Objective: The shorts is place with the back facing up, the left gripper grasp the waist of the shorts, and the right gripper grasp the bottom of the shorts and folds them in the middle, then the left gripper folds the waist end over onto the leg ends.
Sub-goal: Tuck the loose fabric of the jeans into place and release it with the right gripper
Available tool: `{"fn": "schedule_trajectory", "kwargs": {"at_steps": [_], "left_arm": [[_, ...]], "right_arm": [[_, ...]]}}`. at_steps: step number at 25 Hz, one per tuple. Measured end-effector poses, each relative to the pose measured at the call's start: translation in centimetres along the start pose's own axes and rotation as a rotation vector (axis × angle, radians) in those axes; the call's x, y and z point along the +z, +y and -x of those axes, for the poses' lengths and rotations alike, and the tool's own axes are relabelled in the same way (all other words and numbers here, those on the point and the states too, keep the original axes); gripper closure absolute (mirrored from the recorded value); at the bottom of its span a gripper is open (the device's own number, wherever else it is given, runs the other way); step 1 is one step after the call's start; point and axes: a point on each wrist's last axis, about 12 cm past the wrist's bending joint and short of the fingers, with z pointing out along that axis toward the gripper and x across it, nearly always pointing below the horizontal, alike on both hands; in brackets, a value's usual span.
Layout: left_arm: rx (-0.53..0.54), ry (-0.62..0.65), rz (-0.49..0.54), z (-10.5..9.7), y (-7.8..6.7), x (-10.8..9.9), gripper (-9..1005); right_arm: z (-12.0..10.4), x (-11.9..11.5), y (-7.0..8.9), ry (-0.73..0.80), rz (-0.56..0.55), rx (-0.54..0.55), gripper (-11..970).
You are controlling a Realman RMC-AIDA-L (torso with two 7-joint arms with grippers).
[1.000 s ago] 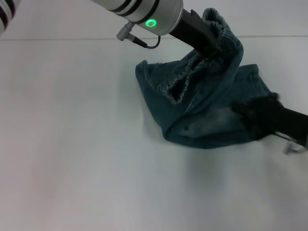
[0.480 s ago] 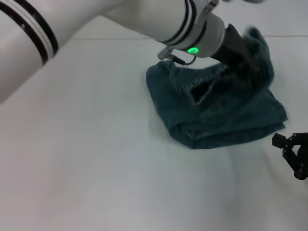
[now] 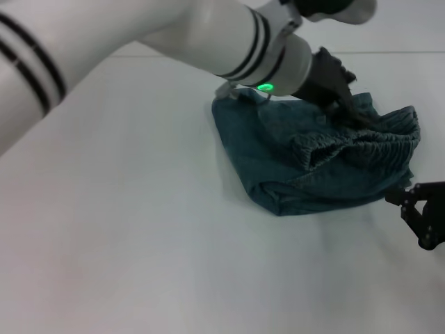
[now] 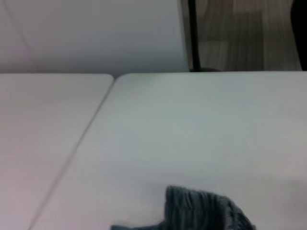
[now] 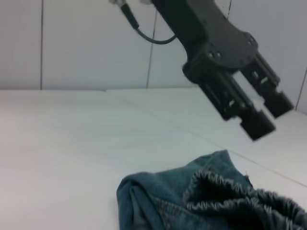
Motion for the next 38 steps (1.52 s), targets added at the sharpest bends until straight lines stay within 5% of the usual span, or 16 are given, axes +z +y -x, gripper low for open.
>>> {"fn": "schedule_trajectory", "kwargs": {"at_steps": [6,12,14,20,24,28,30,38], "left_arm": [[-0.065,-0.175,0.071,-3.8,0.0,-4.6,294],[-0.200,-0.355,0.034,-11.3,-0.6,-8.5,147],[-0.234,-0.409,0.018,-13.9,-1.0,-9.5,58],[-0.335,-0.579,0.046,-23.4,-3.8,-12.8,57],[-0.375,-0.626,0.141,-27.4,-6.3,-14.7,57],[-0.415,-0.616,0.212,-29.5,-8.3,-15.9,58],[-0.438,-0.600,0.229,-30.3,-8.9,-16.2,58],[-0.485,-0.582,0.263,-31.3,-9.8,-16.6,57]], "right_arm": [[2.3,-0.5,-1.1,-0.037,0.012,-0.026,961],[6.2,-0.6,-2.7,0.000,0.060,-0.072,961],[7.6,-0.4,-3.2,0.017,0.083,-0.084,920],[10.6,0.0,-4.0,0.063,0.148,-0.110,740],[12.8,-0.1,-4.3,0.131,0.181,-0.154,582],[15.4,0.7,-4.7,0.260,0.217,-0.197,425],[16.6,1.5,-5.1,0.346,0.231,-0.213,175],[19.2,6.4,-5.7,0.628,0.239,-0.324,74]]}}
